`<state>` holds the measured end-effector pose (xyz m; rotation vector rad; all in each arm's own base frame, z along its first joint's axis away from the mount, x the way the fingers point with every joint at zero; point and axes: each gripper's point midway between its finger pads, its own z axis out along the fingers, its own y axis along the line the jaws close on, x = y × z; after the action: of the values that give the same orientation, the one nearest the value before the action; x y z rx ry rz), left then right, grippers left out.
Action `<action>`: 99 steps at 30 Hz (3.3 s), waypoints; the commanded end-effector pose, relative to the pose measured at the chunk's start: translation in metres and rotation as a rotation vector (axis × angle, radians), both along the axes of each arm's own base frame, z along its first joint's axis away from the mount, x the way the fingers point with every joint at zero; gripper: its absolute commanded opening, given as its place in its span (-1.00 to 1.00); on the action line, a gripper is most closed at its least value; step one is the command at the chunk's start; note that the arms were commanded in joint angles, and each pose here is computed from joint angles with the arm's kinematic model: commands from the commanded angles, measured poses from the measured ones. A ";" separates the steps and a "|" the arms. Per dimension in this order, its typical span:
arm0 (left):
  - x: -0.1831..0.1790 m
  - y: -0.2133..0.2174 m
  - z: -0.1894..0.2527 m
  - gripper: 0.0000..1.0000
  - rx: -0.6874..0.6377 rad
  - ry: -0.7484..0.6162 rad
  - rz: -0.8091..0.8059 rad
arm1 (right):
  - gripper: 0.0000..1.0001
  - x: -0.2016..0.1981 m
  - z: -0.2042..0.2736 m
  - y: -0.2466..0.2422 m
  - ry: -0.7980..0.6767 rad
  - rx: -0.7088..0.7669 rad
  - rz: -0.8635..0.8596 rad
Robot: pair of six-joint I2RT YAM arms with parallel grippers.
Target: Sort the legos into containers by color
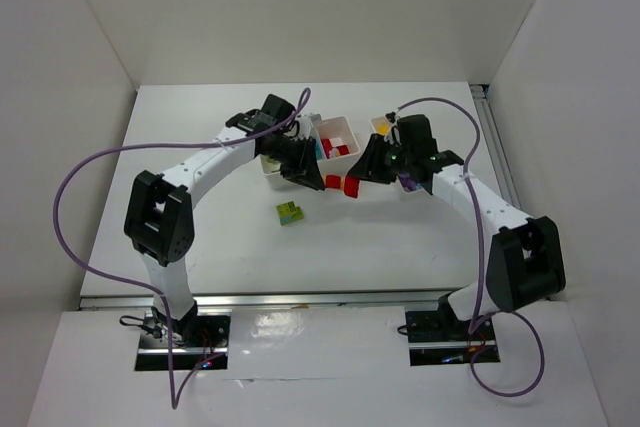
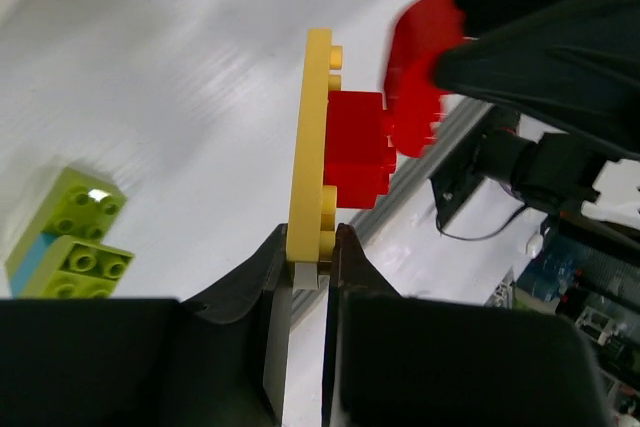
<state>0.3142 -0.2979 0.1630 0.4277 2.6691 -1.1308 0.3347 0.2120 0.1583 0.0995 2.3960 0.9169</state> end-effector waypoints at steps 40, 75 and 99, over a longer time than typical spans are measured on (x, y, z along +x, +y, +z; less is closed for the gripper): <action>0.020 0.029 0.011 -1.00 0.113 -0.047 0.116 | 0.10 0.113 0.061 0.014 -0.314 -0.185 -0.056; 0.024 0.041 0.010 -1.00 0.169 -0.046 0.025 | 0.35 0.002 0.027 0.084 -0.113 0.098 0.149; 0.024 0.035 0.019 -1.00 0.130 -0.056 0.003 | 0.07 0.017 -0.010 0.085 -0.076 0.090 0.103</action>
<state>0.3391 -0.2578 0.1565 0.4378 2.7834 -0.8852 0.3392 0.2952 0.1427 -0.0163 2.3708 1.0523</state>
